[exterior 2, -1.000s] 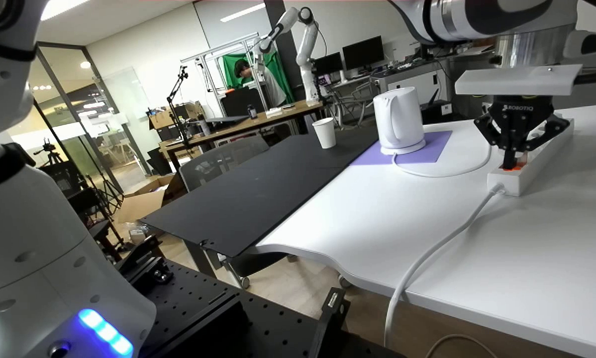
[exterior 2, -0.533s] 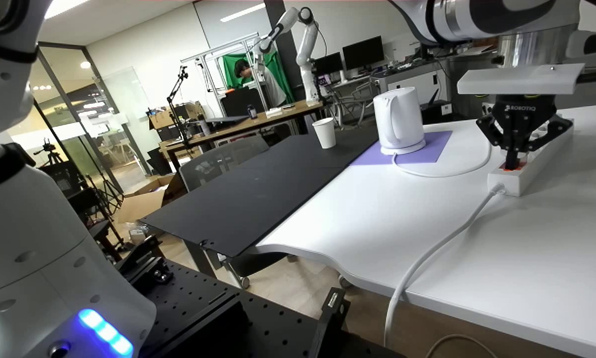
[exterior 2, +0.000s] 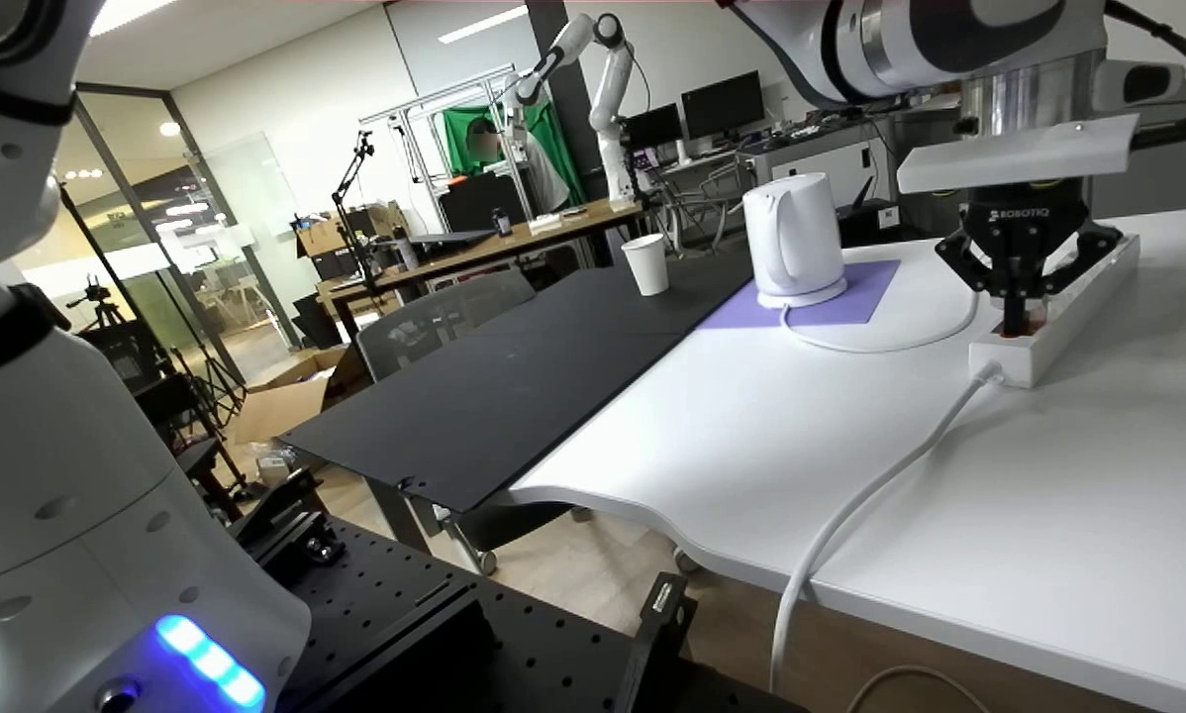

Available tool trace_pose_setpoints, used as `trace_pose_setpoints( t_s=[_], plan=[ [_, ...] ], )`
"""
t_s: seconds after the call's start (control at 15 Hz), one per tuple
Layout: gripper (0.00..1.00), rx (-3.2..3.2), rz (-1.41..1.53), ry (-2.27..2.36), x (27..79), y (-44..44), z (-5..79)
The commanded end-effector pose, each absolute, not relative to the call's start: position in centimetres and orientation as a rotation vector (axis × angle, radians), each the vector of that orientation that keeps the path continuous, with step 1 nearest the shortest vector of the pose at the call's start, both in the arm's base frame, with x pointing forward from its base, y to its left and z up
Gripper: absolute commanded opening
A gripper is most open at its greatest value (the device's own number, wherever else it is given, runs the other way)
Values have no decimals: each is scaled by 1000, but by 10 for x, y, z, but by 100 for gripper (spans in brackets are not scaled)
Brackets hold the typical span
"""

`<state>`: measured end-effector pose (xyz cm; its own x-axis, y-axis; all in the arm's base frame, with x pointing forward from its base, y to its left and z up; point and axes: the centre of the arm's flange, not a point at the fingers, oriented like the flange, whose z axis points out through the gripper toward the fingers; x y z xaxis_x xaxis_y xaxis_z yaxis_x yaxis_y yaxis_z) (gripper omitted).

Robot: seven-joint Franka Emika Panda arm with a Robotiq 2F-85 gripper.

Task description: Turn off the extension cord

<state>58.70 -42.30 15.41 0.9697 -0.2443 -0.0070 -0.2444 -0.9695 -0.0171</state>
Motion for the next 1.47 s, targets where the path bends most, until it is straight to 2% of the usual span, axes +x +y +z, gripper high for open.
trace_pose_setpoints(
  t_s=[0.0,0.67,1.4],
  plan=[
    [0,-3175,15,340,580,-391,123],
    [0,-3432,-87,168,572,-336,128],
    [0,-3666,-167,90,606,-271,225]
  ],
)
